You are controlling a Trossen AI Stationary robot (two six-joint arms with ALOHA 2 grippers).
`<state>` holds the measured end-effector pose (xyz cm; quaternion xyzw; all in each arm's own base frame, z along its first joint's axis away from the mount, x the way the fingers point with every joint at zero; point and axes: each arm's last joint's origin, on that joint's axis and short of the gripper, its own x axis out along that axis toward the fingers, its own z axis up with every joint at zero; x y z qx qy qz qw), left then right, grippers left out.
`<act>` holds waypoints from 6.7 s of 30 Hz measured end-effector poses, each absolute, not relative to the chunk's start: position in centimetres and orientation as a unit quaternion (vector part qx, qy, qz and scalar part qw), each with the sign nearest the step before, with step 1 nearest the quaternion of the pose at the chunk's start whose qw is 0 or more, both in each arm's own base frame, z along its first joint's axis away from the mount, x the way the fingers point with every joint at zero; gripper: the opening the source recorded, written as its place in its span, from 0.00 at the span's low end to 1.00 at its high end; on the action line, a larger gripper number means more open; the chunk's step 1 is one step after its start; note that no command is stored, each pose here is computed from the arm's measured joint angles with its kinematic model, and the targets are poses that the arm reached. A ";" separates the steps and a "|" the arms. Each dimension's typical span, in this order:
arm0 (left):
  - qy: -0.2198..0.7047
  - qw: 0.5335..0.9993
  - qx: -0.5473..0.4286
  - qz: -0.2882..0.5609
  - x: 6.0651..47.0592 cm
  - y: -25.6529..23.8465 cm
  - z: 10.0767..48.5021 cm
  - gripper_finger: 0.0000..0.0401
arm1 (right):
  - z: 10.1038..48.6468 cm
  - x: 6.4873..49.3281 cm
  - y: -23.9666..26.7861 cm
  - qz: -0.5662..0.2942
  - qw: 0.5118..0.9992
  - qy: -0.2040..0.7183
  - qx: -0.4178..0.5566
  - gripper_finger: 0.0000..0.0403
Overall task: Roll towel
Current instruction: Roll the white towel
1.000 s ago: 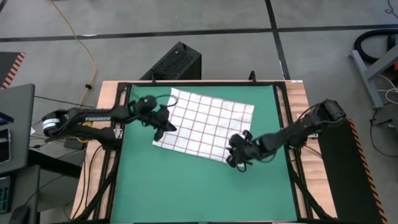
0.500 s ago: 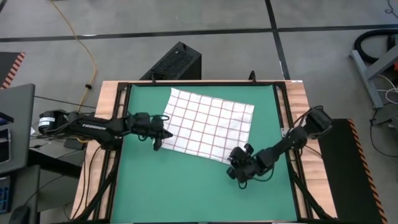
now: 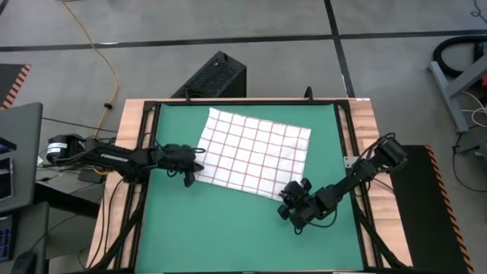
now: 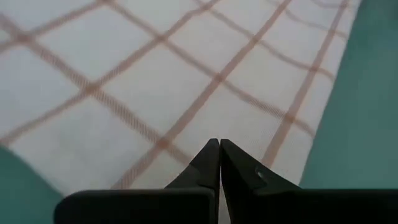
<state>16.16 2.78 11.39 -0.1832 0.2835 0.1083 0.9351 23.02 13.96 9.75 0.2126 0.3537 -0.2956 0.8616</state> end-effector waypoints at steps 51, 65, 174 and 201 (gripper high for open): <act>0.155 0.981 -0.110 -0.021 30.9 -3.0 12.7 0.00 | 15.5 21.5 15.0 -0.185 0.885 0.387 0.183 0.33; 0.219 0.962 -0.164 0.020 33.1 -3.2 9.4 0.00 | 14.5 19.3 15.3 -0.204 0.868 0.431 0.142 0.30; 0.262 0.956 -0.121 0.045 30.3 -2.9 15.9 0.00 | 12.7 18.8 15.6 -0.226 0.778 0.573 0.123 0.04; 0.168 0.907 -0.273 0.274 16.1 -7.5 11.8 0.00 | 12.7 19.0 15.4 -0.227 0.776 0.575 0.127 0.03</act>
